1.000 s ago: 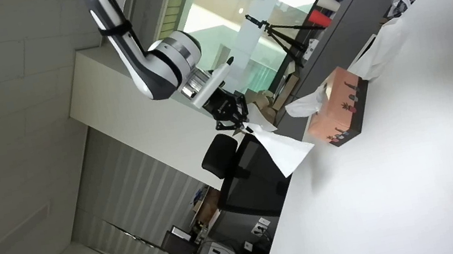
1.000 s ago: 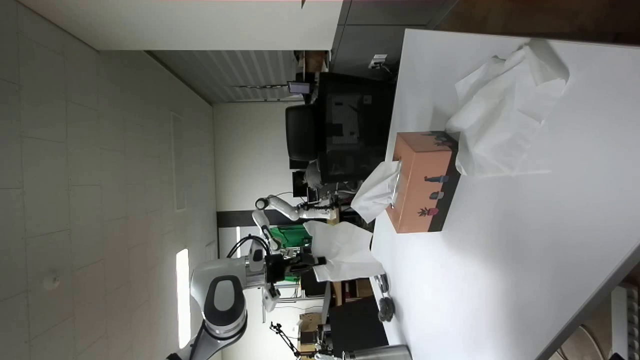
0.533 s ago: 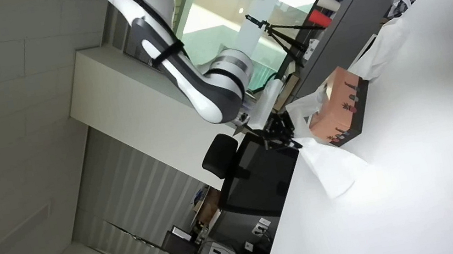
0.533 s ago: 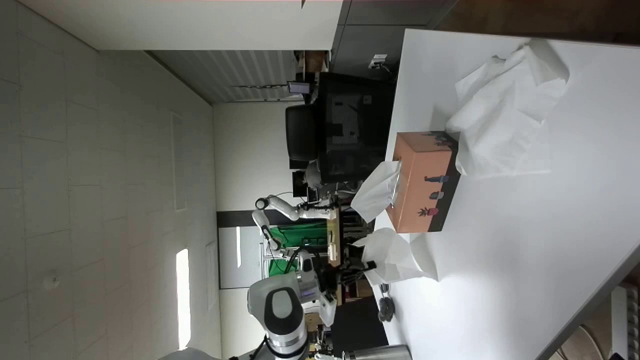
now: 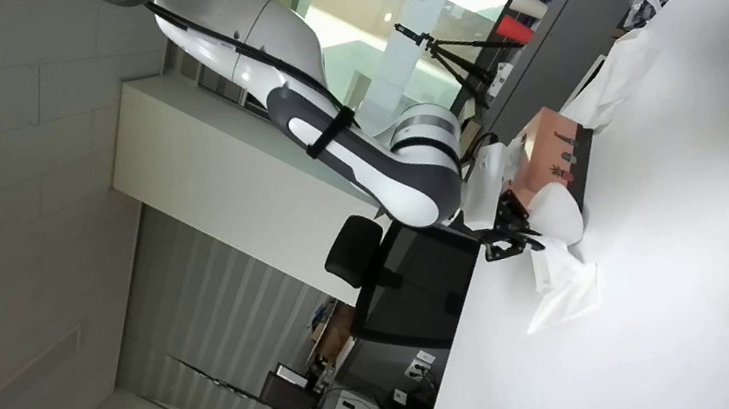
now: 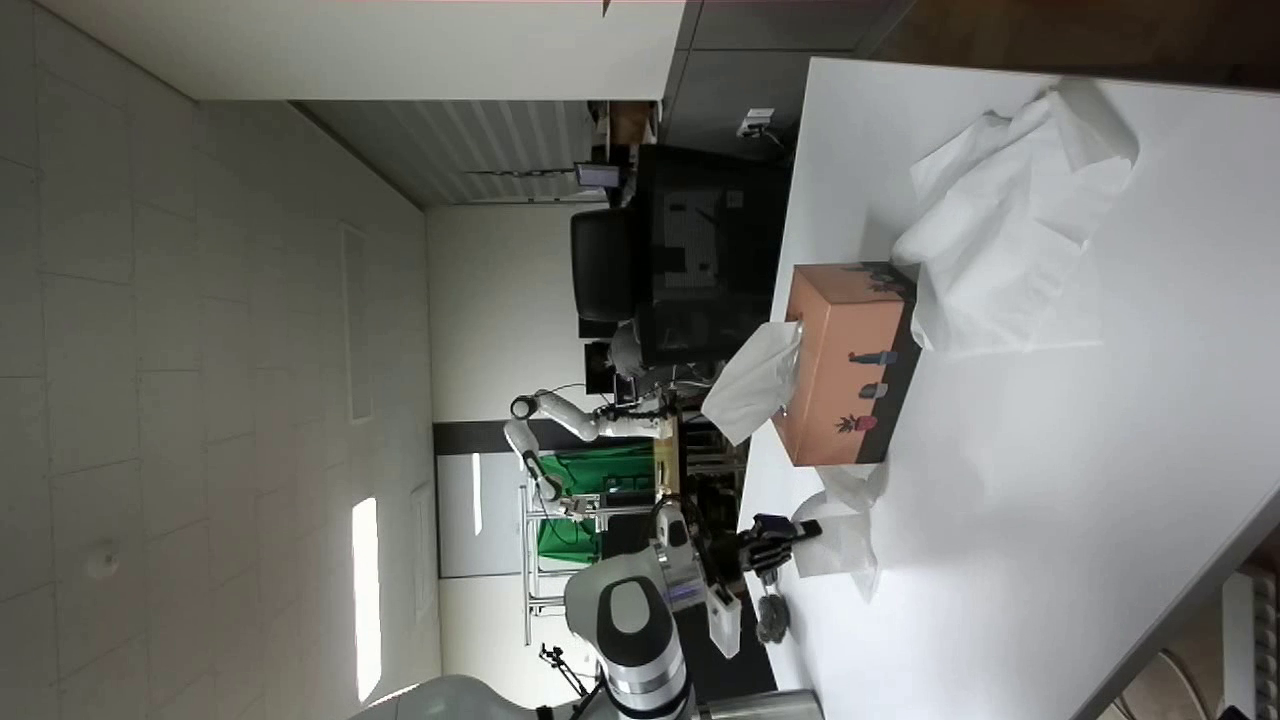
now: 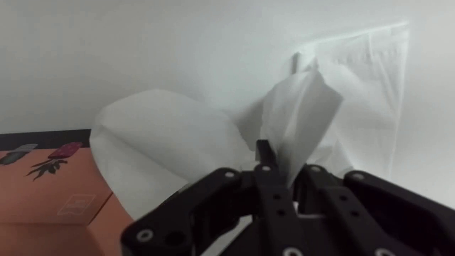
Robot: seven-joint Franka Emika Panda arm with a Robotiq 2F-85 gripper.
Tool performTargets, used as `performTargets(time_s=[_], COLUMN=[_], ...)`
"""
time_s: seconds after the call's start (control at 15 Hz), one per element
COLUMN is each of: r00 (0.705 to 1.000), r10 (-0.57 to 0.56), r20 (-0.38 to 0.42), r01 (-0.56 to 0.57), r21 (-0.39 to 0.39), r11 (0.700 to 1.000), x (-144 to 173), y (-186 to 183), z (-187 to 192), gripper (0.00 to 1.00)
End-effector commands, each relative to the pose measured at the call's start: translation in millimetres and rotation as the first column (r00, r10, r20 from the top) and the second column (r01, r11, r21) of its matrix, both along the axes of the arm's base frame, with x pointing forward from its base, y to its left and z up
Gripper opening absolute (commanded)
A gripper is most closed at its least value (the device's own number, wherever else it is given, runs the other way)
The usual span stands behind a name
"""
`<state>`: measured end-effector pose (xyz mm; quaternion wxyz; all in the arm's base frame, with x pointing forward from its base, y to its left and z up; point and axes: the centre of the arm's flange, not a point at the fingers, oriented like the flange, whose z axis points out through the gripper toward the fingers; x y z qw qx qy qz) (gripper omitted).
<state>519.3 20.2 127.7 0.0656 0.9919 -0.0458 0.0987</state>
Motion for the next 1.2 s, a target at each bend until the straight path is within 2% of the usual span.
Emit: performTargets(time_s=[0.0,0.27,0.53,1.13], r00=[1.000,1.000,0.996,0.958], r10=[-0.031,-0.022,-0.014,0.002], r20=[-0.005,-0.016,-0.082,-0.288], r01=[0.031,0.022,0.013,-0.007], r21=[-0.011,0.007,-0.005,-0.015], r11=[0.999,1.000,1.000,1.000], x=[9.2,5.4,-6.6,-22.4], y=[10.0,17.3,16.4,7.9], z=[2.3,25.6,53.9,101.7], gripper=[0.46,0.73,0.98,1.00])
